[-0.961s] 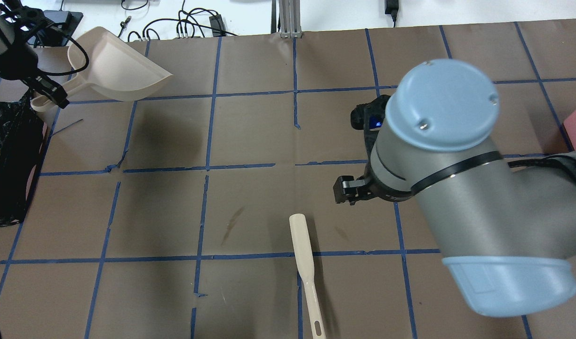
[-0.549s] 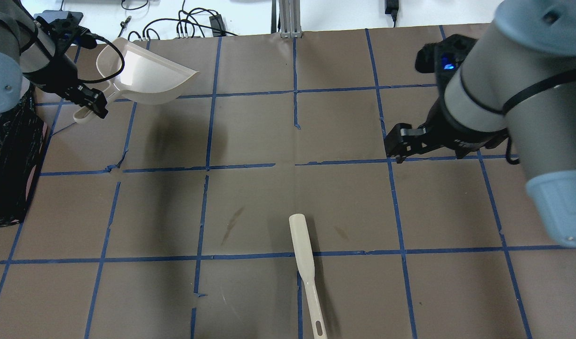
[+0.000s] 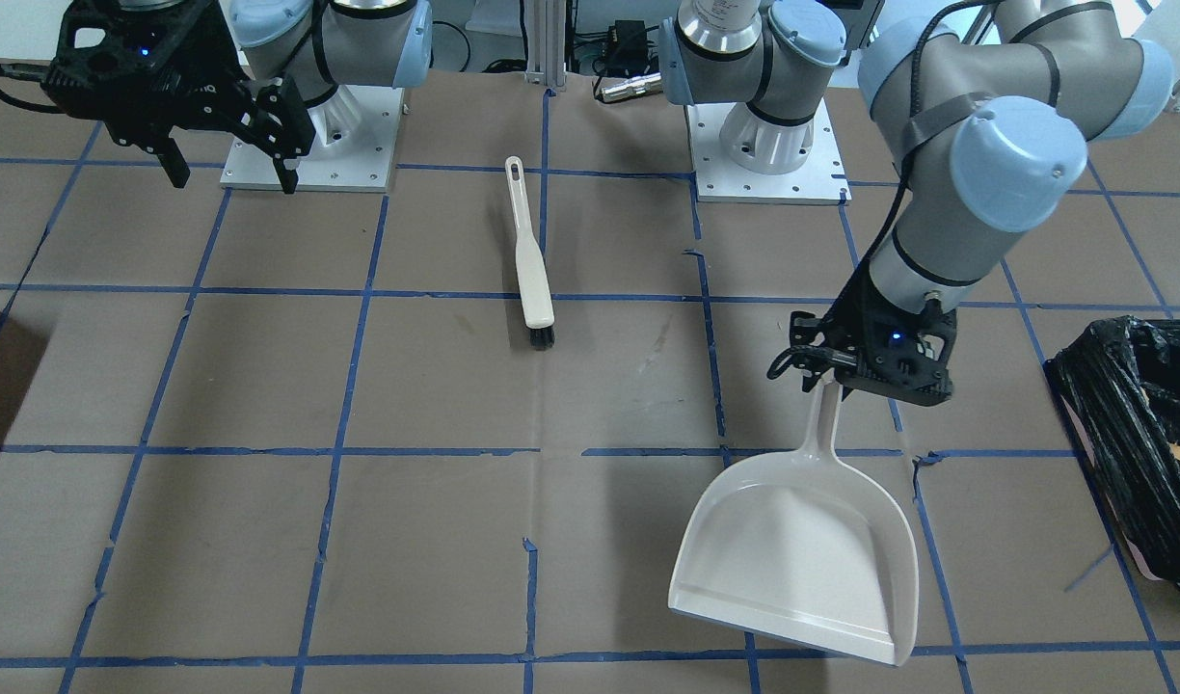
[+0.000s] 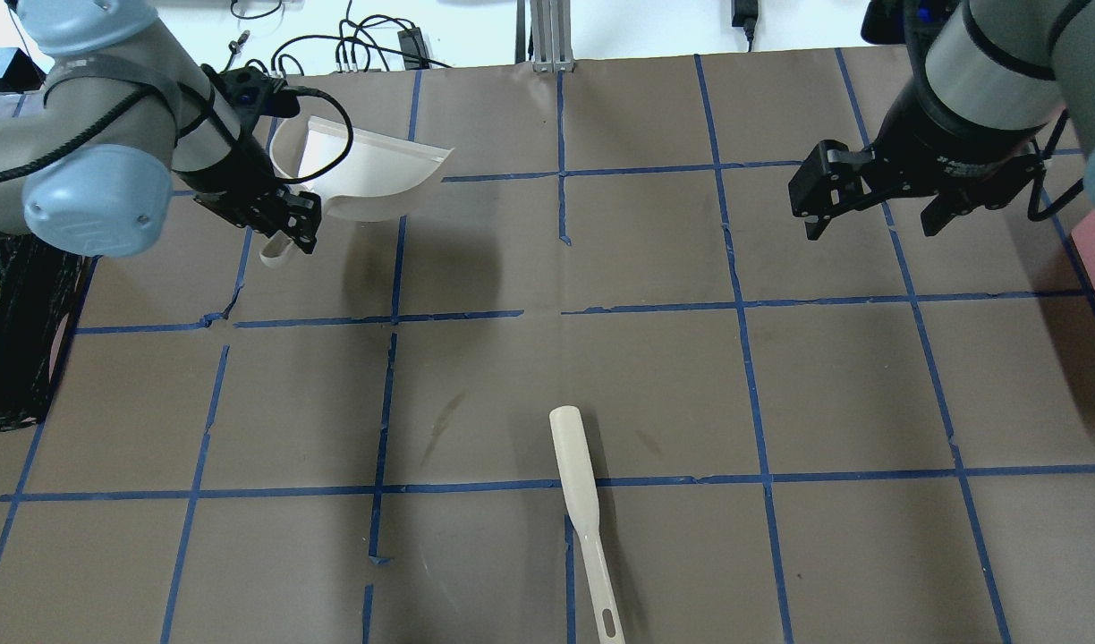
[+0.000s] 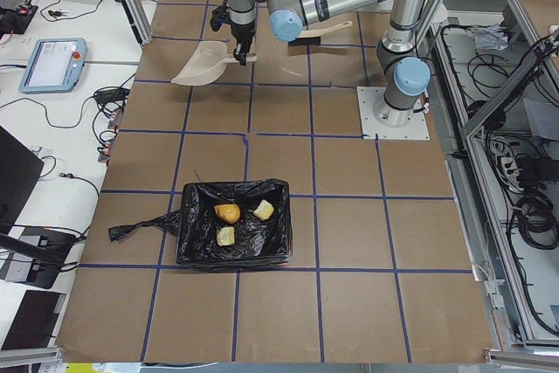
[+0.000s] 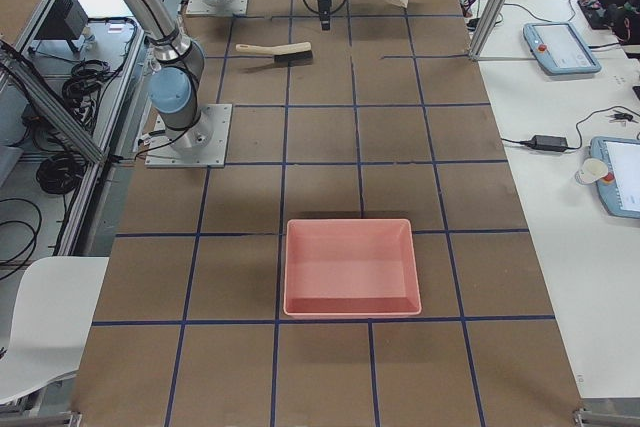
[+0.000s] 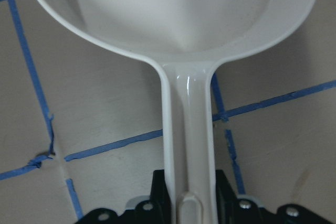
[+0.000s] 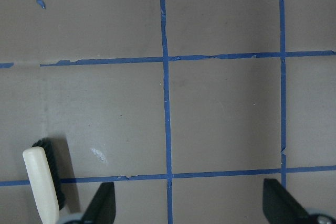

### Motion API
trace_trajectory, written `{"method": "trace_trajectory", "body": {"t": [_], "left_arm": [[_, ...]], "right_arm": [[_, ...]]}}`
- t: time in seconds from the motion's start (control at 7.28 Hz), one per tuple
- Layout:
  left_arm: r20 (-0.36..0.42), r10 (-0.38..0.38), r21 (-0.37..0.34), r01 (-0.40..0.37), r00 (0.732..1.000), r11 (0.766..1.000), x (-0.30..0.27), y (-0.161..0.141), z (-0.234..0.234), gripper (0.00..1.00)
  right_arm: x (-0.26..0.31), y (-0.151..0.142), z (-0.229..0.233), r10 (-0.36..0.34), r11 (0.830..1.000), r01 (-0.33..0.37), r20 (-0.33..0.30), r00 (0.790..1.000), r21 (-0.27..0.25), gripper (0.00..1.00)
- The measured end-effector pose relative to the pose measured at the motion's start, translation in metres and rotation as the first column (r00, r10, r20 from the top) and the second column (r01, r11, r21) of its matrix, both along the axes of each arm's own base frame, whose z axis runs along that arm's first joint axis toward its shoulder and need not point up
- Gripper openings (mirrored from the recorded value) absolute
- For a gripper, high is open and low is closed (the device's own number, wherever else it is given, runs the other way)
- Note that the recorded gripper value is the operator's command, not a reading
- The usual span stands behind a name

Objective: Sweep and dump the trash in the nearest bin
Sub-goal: 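Place the dustpan back on the table with the left gripper while the right rises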

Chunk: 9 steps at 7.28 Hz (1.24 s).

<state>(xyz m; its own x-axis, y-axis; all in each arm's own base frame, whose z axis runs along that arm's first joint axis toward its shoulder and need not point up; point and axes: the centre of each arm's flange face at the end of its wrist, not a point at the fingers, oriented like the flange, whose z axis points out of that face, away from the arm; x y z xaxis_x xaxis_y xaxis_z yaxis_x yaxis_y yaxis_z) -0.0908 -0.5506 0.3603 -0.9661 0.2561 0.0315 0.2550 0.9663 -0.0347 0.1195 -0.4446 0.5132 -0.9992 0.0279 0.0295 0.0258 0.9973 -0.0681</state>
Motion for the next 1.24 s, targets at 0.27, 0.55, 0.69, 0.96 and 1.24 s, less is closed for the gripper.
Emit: {"method": "trace_trajectory", "body": {"t": [0.27, 0.55, 0.69, 0.96, 1.24], "left_arm": [[0.000, -0.034, -0.020, 0.034, 0.999, 0.999, -0.056, 0.009, -0.013, 0.04], [-0.006, -0.063, -0.066, 0.062, 0.998, 0.996, -0.104, 0.015, -0.025, 0.04], [-0.011, -0.070, -0.076, 0.069, 0.997, 0.995, -0.125, 0.017, -0.033, 0.04], [-0.028, -0.085, -0.087, 0.082, 0.996, 0.993, -0.162, 0.018, -0.056, 0.04], [-0.080, -0.014, -0.071, 0.009, 0.997, 0.997, -0.189, 0.018, -0.080, 0.04]], "right_arm": [[-0.001, -0.020, -0.012, -0.007, 0.997, 0.007, -0.004, 1.000, 0.077, 1.00], [0.001, -0.029, -0.025, -0.007, 0.993, 0.006, 0.009, 1.000, 0.122, 1.00], [0.003, -0.036, -0.035, -0.005, 0.990, 0.003, 0.018, 1.000, 0.142, 1.00], [0.008, -0.041, -0.046, 0.006, 0.986, -0.011, 0.031, 0.999, 0.169, 1.00], [0.011, -0.041, -0.049, 0.015, 0.984, -0.021, 0.035, 0.999, 0.178, 1.00]]}}
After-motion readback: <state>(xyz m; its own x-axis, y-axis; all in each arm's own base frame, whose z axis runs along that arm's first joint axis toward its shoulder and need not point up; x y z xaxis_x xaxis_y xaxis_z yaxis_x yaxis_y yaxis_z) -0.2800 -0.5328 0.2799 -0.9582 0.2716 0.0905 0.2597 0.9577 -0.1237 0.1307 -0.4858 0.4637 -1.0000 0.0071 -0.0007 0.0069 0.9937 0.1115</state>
